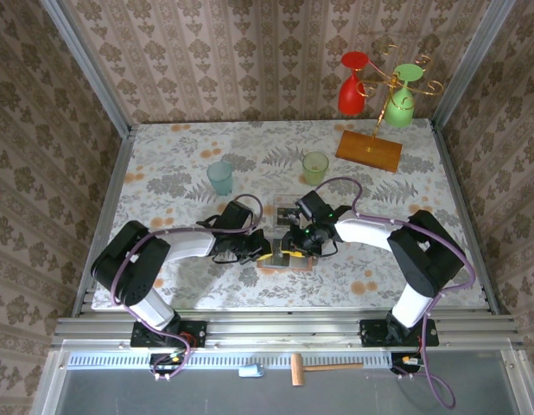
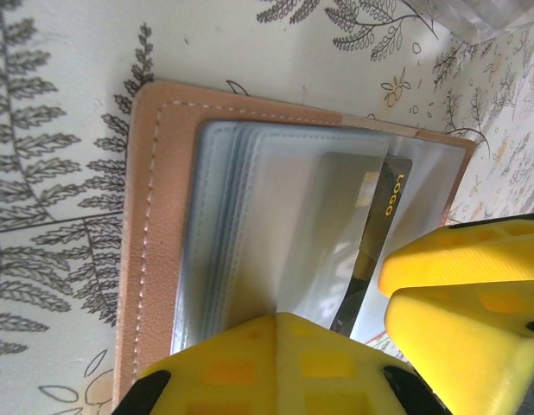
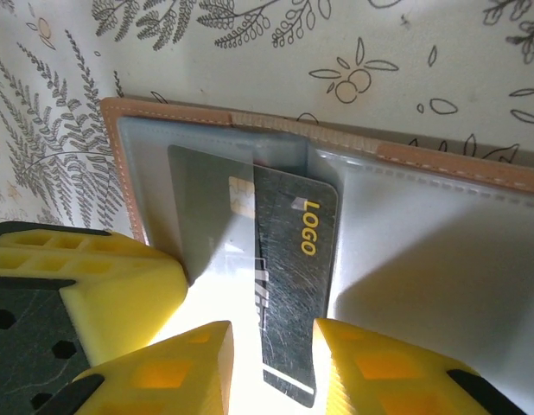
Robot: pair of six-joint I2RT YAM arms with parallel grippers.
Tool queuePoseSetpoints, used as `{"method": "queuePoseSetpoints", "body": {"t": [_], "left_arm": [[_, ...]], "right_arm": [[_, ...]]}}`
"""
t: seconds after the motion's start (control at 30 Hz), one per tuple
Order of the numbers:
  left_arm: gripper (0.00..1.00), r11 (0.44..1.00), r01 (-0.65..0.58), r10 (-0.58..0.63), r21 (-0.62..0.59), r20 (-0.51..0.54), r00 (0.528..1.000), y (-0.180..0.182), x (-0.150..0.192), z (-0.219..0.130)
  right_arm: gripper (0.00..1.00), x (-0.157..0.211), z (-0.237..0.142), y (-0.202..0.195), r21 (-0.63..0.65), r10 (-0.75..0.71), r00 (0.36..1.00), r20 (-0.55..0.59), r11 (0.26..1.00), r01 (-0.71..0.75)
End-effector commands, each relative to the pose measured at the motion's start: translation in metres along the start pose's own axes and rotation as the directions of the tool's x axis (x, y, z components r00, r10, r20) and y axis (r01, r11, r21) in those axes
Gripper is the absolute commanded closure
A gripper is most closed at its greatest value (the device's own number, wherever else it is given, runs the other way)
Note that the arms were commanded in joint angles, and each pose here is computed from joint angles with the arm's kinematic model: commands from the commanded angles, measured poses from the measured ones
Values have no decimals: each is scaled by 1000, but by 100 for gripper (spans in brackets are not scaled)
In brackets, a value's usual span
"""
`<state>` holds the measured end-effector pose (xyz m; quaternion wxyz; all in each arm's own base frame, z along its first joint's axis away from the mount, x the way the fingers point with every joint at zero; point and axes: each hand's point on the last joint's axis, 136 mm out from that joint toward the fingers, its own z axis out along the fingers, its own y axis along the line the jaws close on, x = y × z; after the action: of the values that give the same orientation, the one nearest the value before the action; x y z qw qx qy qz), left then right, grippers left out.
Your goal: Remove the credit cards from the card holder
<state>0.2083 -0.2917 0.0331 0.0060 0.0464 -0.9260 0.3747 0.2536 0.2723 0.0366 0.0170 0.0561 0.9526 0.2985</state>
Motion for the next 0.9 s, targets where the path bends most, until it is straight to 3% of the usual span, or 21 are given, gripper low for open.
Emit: {"method": "queuePoseSetpoints", "body": {"t": [0.0, 0.87], "left_arm": [[94, 999, -37, 37, -4, 5, 999, -13, -3, -8], [94, 999, -16, 14, -47, -46, 999, 8, 4, 10]], "right_arm": [[70, 1, -8, 1, -3, 7, 1000, 5, 1000, -7], [74, 4, 11, -12, -30, 43, 999, -29, 999, -44]]}}
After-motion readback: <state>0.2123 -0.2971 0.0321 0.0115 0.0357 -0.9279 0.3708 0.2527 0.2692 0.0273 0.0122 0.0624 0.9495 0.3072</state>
